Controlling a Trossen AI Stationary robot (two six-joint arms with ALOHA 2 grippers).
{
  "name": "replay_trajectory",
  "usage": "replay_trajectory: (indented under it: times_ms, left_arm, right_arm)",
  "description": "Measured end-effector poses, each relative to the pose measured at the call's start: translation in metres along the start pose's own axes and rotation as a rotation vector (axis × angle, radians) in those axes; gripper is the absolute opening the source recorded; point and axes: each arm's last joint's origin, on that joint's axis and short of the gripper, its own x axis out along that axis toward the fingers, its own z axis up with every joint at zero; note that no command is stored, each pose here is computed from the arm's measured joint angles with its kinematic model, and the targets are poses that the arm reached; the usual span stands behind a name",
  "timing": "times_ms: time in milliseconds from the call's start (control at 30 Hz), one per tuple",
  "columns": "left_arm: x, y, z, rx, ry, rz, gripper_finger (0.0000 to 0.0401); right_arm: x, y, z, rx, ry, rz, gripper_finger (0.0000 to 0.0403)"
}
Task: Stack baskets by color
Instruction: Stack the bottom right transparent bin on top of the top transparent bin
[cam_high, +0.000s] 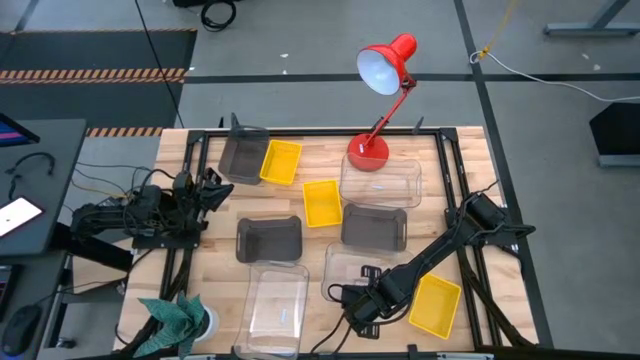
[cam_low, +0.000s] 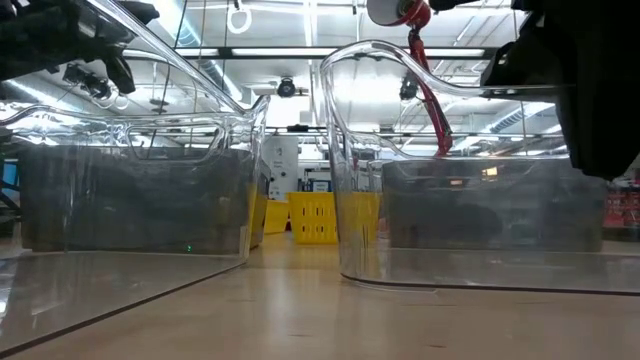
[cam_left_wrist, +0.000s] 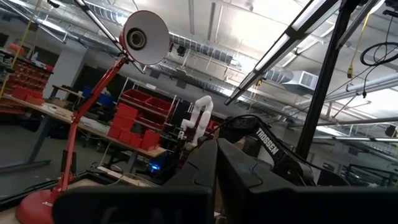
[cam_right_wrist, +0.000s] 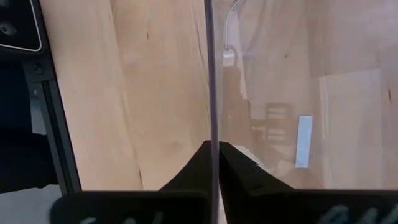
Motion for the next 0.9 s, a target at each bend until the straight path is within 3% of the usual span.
replay_trajectory:
  times_ms: [433, 900]
  left_arm:
    - [0.0, 0.0, 0.0, 0.0, 0.001, 0.0, 0.0015]
    - [0.0, 0.0, 0.0, 0.0, 0.001, 0.0, 0.0012]
  right_arm:
    - [-0.013, -0.004, 0.0, 0.019, 0.024, 0.026, 0.0006]
    - [-0.088, -0.008, -0.009, -0.001, -0.145, 0.115, 0.0005]
